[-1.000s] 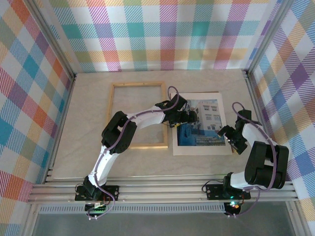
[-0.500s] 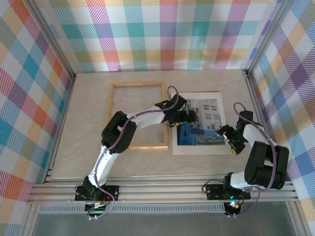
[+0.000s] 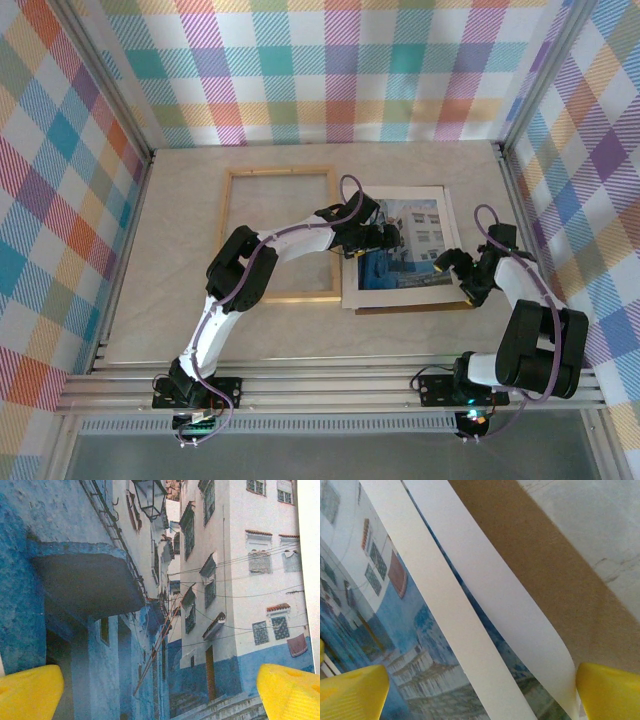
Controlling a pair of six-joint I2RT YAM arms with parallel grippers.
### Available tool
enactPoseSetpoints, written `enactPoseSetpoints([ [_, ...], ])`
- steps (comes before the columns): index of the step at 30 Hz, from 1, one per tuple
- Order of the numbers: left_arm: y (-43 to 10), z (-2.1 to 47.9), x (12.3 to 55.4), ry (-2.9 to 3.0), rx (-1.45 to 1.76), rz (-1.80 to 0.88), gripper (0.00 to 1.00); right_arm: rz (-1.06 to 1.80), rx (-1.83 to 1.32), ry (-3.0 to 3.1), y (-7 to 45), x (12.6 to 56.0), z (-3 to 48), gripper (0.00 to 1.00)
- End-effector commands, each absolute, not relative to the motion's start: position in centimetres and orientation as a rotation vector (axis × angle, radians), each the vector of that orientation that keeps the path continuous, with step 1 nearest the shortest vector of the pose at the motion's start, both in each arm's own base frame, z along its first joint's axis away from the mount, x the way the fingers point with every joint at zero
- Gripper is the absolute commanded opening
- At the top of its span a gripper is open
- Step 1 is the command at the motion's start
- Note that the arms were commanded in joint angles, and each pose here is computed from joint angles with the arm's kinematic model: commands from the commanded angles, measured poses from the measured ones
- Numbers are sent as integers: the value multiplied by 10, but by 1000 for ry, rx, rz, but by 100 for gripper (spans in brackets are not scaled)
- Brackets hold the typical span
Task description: Put the photo into the frame
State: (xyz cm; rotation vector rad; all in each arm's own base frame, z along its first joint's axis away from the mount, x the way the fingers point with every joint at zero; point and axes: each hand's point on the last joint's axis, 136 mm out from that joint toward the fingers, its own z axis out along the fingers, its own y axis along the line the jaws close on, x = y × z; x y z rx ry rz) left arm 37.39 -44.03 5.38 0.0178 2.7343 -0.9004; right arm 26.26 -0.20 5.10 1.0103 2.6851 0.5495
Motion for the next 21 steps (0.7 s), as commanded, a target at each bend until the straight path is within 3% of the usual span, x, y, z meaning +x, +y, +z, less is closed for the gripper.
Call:
enactPoseSetpoints([
  [1,-432,21,360,2828,21,-833,100,507,902,2674,-6,270,73,95],
  [21,-438,22,363,2824,25,-849,100,570,948,2788,6,254,65,95],
])
